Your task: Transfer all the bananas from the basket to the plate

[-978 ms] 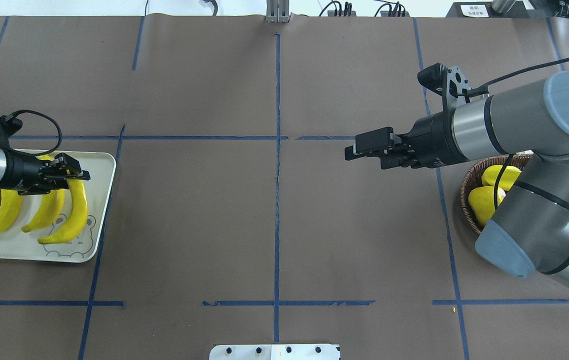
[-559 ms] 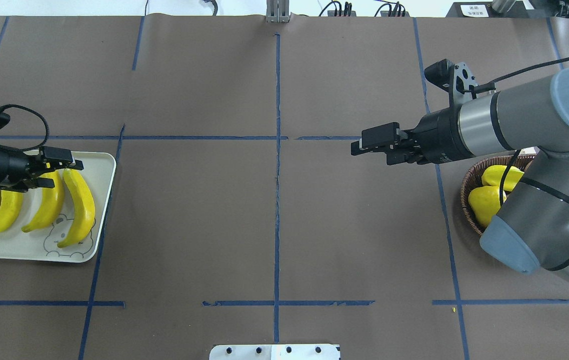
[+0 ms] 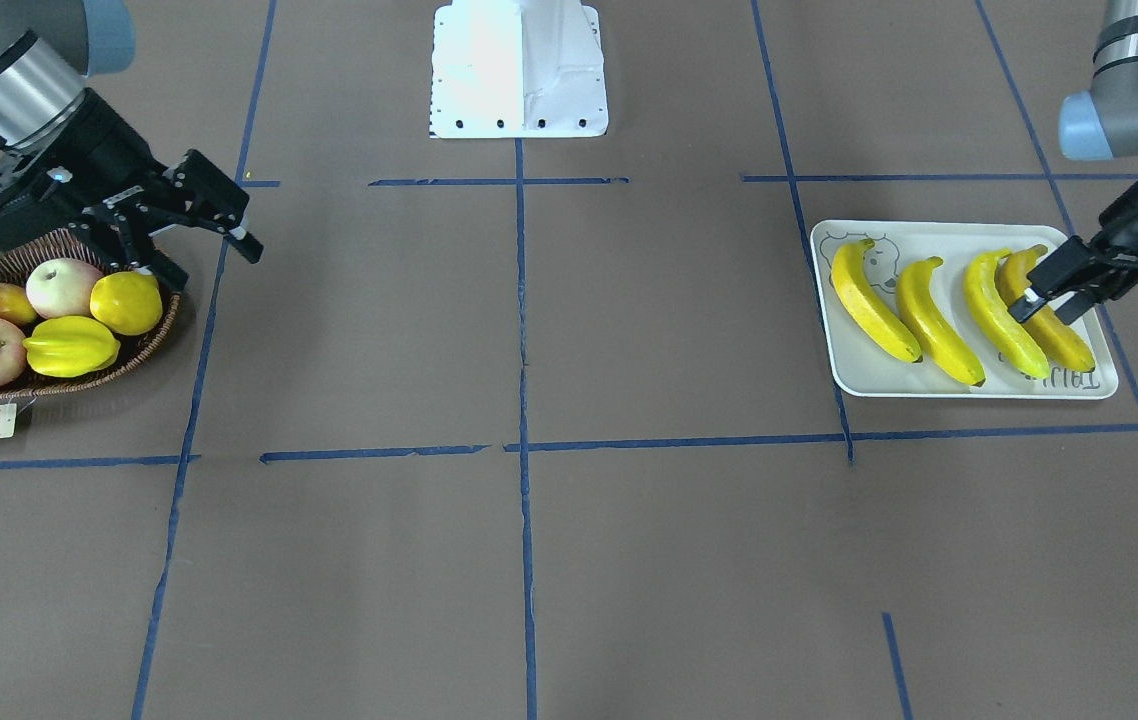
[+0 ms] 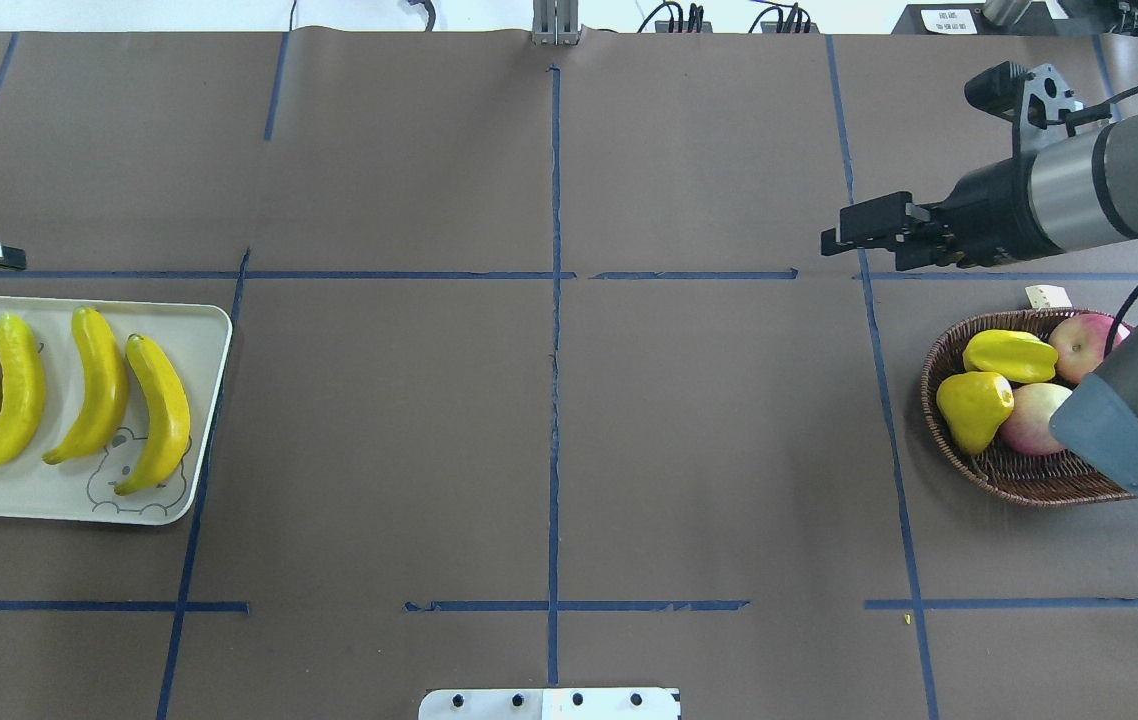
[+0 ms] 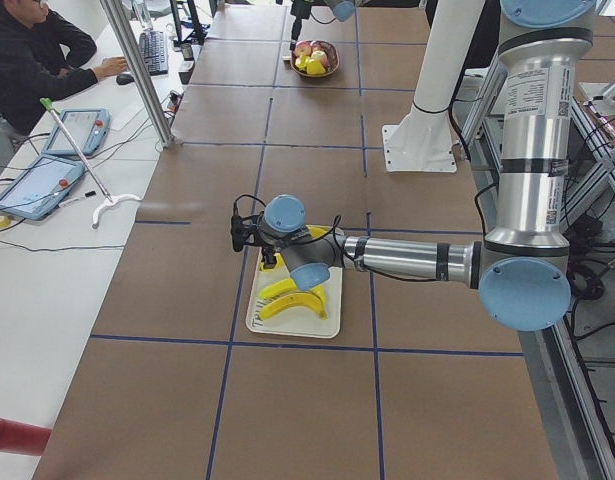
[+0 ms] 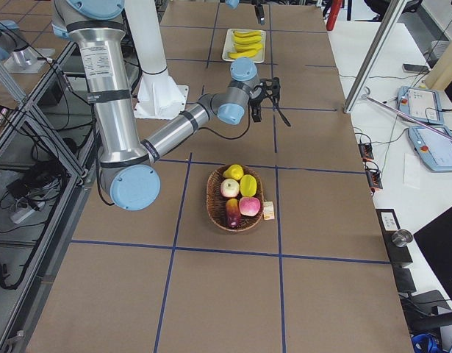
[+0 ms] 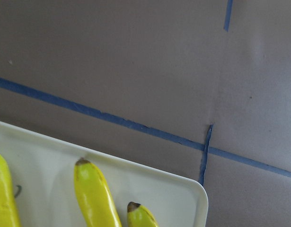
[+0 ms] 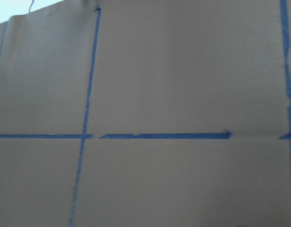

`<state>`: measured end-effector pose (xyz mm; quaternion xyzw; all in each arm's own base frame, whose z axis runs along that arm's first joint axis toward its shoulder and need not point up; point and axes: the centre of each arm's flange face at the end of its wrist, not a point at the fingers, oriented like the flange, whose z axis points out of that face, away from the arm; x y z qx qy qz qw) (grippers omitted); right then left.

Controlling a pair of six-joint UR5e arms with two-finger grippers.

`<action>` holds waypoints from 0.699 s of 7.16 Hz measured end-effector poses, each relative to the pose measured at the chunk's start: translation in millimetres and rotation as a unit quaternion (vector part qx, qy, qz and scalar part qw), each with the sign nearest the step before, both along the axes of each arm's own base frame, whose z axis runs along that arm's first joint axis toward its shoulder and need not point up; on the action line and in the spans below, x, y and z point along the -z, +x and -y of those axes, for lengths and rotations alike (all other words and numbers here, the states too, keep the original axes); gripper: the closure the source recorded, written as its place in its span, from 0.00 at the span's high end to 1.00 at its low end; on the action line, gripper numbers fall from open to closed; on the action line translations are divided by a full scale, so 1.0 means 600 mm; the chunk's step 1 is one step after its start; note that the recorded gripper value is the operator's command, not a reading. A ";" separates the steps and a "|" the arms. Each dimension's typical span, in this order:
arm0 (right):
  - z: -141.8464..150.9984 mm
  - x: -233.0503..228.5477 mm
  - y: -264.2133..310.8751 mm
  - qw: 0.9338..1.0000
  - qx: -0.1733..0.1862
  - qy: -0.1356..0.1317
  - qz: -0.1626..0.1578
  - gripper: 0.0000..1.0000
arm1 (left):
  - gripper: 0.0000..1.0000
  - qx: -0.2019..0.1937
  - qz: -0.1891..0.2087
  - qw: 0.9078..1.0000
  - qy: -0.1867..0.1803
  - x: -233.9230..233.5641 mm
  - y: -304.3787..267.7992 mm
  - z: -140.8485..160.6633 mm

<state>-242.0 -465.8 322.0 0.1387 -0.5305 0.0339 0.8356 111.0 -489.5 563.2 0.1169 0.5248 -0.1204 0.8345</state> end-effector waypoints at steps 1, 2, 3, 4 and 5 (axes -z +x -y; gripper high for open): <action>0.018 -0.043 0.042 0.998 0.012 0.023 -0.054 1.00 | 1.00 -0.007 0.056 0.998 0.035 -0.031 -0.067 0.017; 0.039 -0.084 0.097 0.993 0.028 0.038 -0.106 1.00 | 1.00 -0.022 0.113 0.992 0.059 -0.062 -0.142 0.028; 0.061 -0.120 0.162 0.986 0.050 0.048 -0.151 1.00 | 1.00 -0.041 0.153 0.985 0.071 -0.089 -0.208 0.028; 0.079 -0.158 0.235 0.980 0.079 0.050 -0.176 1.00 | 1.00 -0.062 0.176 0.980 0.070 -0.113 -0.252 0.019; 0.091 -0.203 0.308 0.979 0.102 0.043 -0.169 1.00 | 1.00 -0.081 0.184 0.978 0.059 -0.134 -0.273 0.008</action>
